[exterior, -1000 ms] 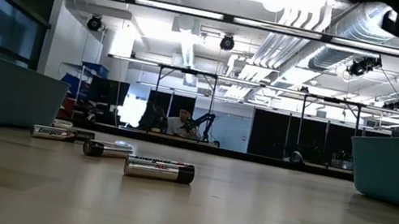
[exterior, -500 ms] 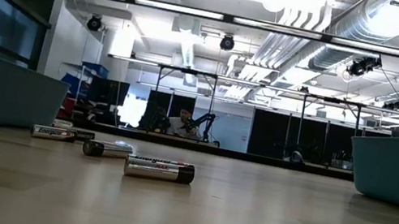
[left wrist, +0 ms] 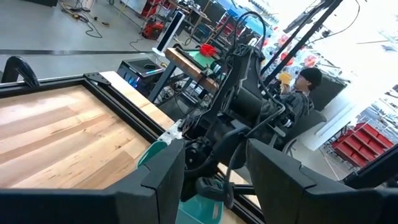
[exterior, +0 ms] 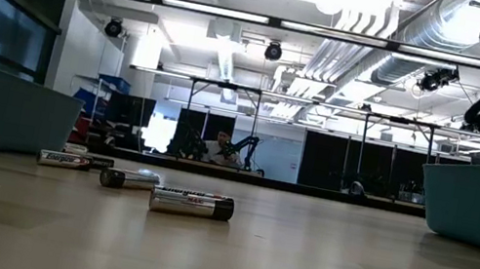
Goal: Sort batteries
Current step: Put the black battery into the green bin
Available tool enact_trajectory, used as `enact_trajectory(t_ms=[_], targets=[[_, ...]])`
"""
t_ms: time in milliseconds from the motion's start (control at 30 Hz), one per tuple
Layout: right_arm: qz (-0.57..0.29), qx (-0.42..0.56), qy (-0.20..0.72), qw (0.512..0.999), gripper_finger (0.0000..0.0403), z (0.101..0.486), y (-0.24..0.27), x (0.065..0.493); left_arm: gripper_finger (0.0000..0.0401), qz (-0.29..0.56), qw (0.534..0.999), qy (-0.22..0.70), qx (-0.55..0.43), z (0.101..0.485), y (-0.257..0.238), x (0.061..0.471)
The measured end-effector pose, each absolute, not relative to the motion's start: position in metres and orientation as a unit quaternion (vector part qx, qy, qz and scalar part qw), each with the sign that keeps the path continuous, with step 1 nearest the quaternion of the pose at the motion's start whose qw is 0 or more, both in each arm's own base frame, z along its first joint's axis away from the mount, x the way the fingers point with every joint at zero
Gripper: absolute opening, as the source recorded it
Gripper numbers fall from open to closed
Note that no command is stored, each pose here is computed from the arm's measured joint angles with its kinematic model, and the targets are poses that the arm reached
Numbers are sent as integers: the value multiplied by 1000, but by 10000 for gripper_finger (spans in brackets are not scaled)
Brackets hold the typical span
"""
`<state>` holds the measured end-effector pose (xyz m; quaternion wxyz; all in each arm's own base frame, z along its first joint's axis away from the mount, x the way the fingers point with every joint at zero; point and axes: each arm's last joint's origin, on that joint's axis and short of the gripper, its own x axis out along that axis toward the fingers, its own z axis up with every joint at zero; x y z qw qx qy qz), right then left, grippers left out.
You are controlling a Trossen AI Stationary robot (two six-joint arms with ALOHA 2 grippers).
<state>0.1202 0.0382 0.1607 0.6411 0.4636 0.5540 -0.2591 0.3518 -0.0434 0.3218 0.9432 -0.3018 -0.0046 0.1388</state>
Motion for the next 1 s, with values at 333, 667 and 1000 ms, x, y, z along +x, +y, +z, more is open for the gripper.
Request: enact_trajectory(t_ms=[333, 667, 1000], targets=[[-266, 462, 558, 636, 25, 145, 34, 129, 165, 140, 943, -1, -301, 321, -43, 352], [-239, 452, 584, 631, 127, 151, 36, 130, 165, 154, 940, 37, -304, 313, -43, 351], [-260, 370, 556, 697, 166, 236, 33, 138, 143, 272, 878, 243, -310, 304, -47, 330]])
